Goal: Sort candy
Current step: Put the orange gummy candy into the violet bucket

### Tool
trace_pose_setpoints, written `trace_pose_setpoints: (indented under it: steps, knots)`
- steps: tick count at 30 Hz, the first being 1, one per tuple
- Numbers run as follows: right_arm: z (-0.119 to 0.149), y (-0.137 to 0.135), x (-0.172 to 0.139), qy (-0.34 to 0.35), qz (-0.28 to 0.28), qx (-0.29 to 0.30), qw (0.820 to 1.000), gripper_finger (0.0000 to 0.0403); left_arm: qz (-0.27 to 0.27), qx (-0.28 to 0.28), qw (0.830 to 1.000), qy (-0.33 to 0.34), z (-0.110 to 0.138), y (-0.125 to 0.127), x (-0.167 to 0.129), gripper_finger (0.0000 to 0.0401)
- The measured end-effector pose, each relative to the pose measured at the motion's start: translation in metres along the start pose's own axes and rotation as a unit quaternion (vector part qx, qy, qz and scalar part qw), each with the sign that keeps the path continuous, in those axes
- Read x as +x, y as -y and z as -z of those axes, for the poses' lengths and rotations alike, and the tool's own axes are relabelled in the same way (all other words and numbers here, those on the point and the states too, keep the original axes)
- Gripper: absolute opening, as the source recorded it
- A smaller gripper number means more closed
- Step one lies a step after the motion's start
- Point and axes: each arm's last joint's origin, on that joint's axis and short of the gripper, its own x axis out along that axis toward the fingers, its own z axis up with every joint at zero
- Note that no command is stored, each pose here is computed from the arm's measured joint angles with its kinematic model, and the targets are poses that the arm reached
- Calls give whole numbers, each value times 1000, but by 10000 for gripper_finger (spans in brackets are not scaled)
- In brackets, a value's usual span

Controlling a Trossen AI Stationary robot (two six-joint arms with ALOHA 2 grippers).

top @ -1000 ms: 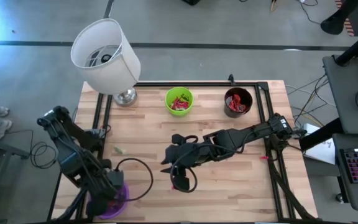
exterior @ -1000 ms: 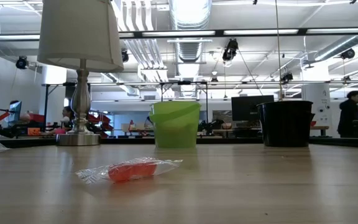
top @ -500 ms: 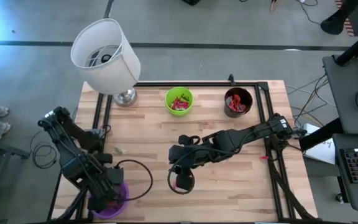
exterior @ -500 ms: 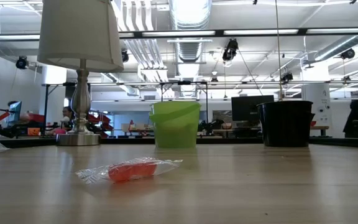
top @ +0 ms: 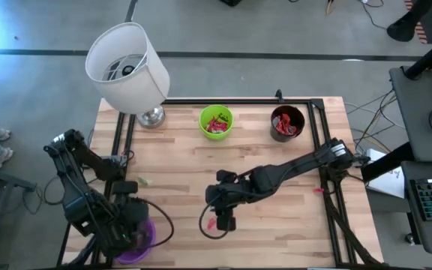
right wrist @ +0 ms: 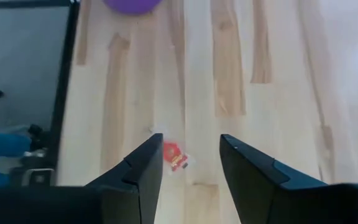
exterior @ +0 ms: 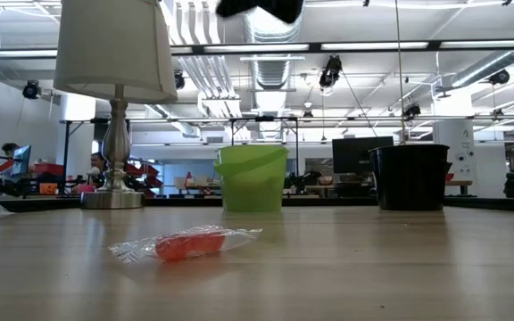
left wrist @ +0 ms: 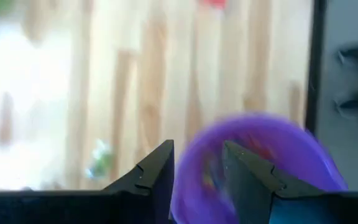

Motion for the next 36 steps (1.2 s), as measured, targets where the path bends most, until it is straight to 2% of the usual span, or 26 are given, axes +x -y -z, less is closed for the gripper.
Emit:
trace_pose_setpoints:
  steps: [8, 15, 22, 31, 36]
  knots:
    - [22, 5, 38, 18, -6, -23, 1000, 141, -50, -36, 993, 98, -6, -2, -1, 119]
    - [41, 10, 57, 16, -7, -72, 997, 147, -49, -50, 991, 112, -7, -1, -1, 119]
    - [55, 10, 68, -1, -62, -96, 993, 151, -45, -88, 989, 114, -8, -2, -1, 119]
    - [68, 12, 99, -25, -64, -190, 979, 151, -40, -142, 982, 118, -13, -4, 0, 119]
    - [76, 14, 115, -44, -62, -204, 976, 151, -39, -166, 978, 120, -16, -5, 2, 119]
